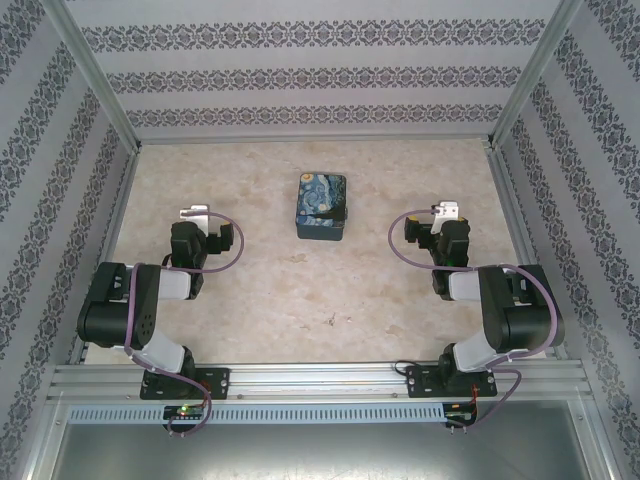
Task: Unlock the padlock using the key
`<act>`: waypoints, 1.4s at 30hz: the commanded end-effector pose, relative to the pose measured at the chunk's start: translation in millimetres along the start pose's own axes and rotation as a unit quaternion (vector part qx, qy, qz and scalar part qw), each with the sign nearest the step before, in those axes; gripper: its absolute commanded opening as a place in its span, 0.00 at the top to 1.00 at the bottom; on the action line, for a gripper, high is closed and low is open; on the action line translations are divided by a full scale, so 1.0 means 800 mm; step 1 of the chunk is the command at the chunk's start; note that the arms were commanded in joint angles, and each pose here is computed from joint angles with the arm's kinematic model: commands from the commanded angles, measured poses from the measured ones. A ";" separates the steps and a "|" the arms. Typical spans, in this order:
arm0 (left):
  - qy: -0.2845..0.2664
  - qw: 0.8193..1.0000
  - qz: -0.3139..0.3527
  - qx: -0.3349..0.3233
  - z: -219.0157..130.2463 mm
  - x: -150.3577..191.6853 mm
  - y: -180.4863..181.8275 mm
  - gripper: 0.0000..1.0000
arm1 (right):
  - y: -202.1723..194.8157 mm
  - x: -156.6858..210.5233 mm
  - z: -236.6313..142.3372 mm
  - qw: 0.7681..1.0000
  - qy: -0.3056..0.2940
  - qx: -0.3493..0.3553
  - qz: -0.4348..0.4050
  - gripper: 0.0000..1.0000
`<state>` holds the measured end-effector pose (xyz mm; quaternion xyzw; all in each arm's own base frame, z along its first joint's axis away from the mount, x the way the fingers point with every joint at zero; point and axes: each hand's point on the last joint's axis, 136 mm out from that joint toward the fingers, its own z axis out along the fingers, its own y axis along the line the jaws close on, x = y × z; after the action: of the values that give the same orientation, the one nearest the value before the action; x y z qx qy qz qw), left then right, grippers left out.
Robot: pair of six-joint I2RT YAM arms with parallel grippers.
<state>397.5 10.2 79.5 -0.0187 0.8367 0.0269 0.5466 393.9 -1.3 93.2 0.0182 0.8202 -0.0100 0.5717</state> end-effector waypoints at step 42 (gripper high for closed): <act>0.126 0.969 -0.207 0.049 0.006 -0.135 -0.032 0.00 | 0.172 -0.055 0.025 0.908 0.244 -0.157 0.302 0.04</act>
<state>451.4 -5.7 200.8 -0.1256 0.8516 -0.0887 0.5012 435.0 108.2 130.6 0.1540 0.8791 0.2655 0.3645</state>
